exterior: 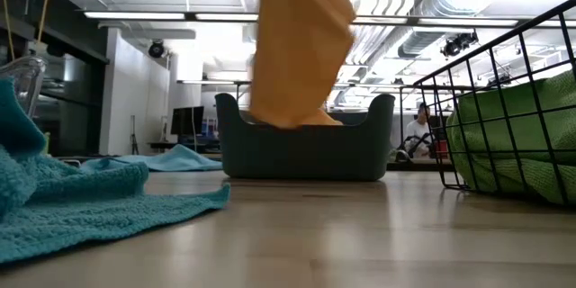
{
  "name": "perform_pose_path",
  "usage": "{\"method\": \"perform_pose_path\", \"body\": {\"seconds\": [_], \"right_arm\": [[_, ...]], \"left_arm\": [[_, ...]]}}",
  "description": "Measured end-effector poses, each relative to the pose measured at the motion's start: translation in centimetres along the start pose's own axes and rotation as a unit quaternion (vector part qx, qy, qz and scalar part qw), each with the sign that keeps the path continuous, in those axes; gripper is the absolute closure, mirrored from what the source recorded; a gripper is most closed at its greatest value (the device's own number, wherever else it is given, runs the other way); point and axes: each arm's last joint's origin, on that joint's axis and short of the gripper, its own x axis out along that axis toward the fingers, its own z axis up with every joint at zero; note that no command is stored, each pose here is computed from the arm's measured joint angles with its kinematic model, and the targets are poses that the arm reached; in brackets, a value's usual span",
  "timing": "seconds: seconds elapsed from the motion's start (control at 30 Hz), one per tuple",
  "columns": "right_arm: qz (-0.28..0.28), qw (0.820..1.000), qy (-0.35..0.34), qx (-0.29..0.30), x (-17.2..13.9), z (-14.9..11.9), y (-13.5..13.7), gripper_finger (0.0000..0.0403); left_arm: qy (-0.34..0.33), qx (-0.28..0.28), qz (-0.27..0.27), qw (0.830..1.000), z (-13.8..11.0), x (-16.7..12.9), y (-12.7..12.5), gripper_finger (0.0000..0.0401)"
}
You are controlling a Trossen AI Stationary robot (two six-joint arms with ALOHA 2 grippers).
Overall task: Sort microfiber towel by color & place in baskets
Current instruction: Put the yellow towel into the blue bin
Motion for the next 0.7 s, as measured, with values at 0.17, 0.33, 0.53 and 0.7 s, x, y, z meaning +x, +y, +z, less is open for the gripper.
{"method": "perform_pose_path", "body": {"seconds": [0.17,0.33,0.53,0.7], "right_arm": [[-0.006,1.0,-0.012,-0.008,-0.7,0.5,0.1,0.0139],[-0.004,1.0,-0.002,-0.01,-0.8,0.3,0.3,0.0139],[-0.007,1.0,0.013,-0.013,-0.9,-0.3,0.7,0.0139],[-0.028,0.999,0.02,-0.018,-1.0,-0.6,0.6,0.0139]], "left_arm": [[-0.016,-0.033,0.048,0.998,-0.6,1.6,3.2,0.04],[0.004,-0.073,0.018,0.997,-3.2,4.4,3.2,0.0401],[0.03,-0.126,-0.044,0.991,-6.7,7.1,-0.5,0.0401],[-0.046,-0.18,-0.1,0.978,-7.5,8.0,-4.3,0.0401]]}}
